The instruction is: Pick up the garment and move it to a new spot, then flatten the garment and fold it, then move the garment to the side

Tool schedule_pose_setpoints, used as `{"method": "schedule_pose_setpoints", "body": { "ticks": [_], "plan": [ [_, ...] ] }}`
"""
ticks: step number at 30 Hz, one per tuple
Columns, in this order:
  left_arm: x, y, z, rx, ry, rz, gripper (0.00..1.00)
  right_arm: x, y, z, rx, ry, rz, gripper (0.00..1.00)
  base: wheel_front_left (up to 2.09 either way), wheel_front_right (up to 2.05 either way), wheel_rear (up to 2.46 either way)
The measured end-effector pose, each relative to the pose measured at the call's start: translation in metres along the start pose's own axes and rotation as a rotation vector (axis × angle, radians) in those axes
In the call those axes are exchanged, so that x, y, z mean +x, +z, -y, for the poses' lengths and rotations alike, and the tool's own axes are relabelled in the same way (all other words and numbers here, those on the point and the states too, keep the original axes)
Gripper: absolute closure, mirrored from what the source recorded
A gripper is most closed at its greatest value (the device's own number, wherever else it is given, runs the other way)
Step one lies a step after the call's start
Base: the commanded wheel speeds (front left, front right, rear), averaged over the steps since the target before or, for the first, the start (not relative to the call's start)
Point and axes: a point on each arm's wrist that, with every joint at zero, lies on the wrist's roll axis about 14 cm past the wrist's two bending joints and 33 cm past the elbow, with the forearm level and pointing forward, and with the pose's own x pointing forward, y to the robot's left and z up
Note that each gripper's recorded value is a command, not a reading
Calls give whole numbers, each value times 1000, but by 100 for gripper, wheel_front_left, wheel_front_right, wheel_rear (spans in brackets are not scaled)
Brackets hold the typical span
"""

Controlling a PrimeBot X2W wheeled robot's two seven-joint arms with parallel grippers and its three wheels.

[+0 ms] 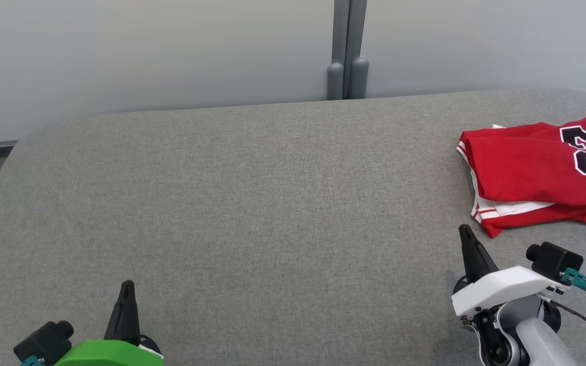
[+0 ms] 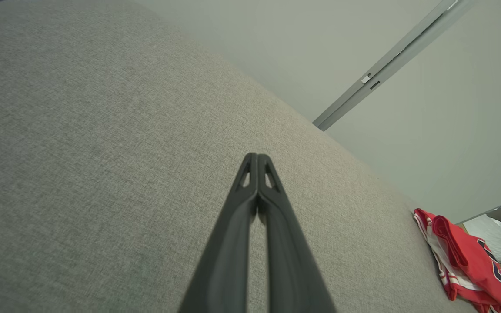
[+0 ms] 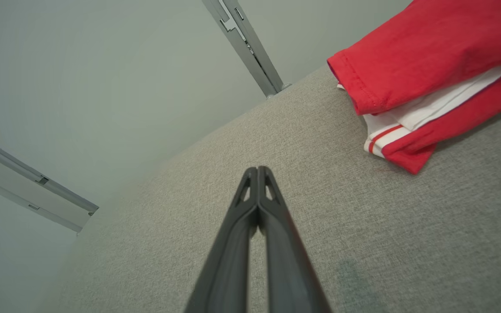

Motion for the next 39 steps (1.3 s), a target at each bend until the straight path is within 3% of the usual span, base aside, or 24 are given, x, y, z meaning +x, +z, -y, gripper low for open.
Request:
{"method": "schedule_pose_setpoints", "body": {
  "ticks": [39],
  "plan": [
    [12, 9, -17, -430, 22, -45, 100, 10, 12, 22, 521, -40, -22, 100, 0, 0, 0]
  ]
}}
